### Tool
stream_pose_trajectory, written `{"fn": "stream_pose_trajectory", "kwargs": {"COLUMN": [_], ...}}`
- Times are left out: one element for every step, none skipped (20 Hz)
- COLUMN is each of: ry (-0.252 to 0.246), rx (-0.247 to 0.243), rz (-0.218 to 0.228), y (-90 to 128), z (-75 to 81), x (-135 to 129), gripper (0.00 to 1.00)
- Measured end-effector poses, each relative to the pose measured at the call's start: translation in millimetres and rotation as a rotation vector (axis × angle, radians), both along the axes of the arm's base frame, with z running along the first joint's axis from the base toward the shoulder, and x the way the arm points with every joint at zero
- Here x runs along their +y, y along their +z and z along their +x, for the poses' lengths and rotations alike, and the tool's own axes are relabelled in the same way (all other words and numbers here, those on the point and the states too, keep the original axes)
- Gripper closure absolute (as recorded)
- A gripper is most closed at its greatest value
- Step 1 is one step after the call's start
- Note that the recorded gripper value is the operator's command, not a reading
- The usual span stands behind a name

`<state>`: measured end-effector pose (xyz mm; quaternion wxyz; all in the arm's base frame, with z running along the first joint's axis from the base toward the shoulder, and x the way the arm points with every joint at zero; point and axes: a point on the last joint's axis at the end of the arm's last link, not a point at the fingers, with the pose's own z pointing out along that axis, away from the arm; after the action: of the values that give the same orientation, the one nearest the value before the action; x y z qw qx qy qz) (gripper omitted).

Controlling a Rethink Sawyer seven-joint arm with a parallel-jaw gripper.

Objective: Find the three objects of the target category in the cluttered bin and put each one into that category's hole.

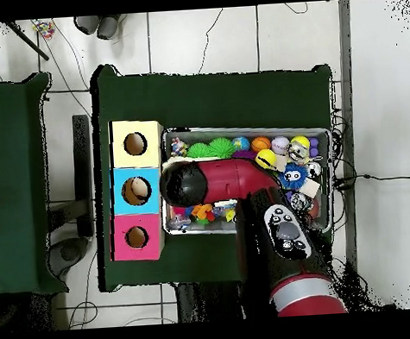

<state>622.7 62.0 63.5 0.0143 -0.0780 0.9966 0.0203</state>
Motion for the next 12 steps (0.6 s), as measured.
{"fn": "stream_pose_trajectory", "kwargs": {"ry": [-0.004, -0.005, -0.004, -0.002, 0.0, 0.007, 0.013, 0.018, 0.028, 0.041, 0.058, 0.065], "rx": [0.003, 0.011, 0.017, 0.021, 0.026, 0.031, 0.036, 0.039, 0.045, 0.051, 0.06, 0.063], "rz": [-0.002, -0.008, -0.014, -0.019, -0.023, -0.031, -0.038, -0.042, -0.05, -0.059, -0.068, -0.071], "y": [-2, -8, -13, -17, -21, -27, -34, -38, -44, -52, -59, -62], "z": [-0.5, -1.7, -2.9, -3.8, -4.8, -6.4, -8.1, -9.5, -12.2, -16.2, -21.7, -24.1], "x": [-2, -4, -4, -3, -2, 1, 4, 6, 11, 17, 25, 29], "gripper": [0.0, 0.0, 0.0, 0.0, 0.0, 0.0, 0.0, 0.0, 0.0, 0.0, 0.0, 0.0]}}
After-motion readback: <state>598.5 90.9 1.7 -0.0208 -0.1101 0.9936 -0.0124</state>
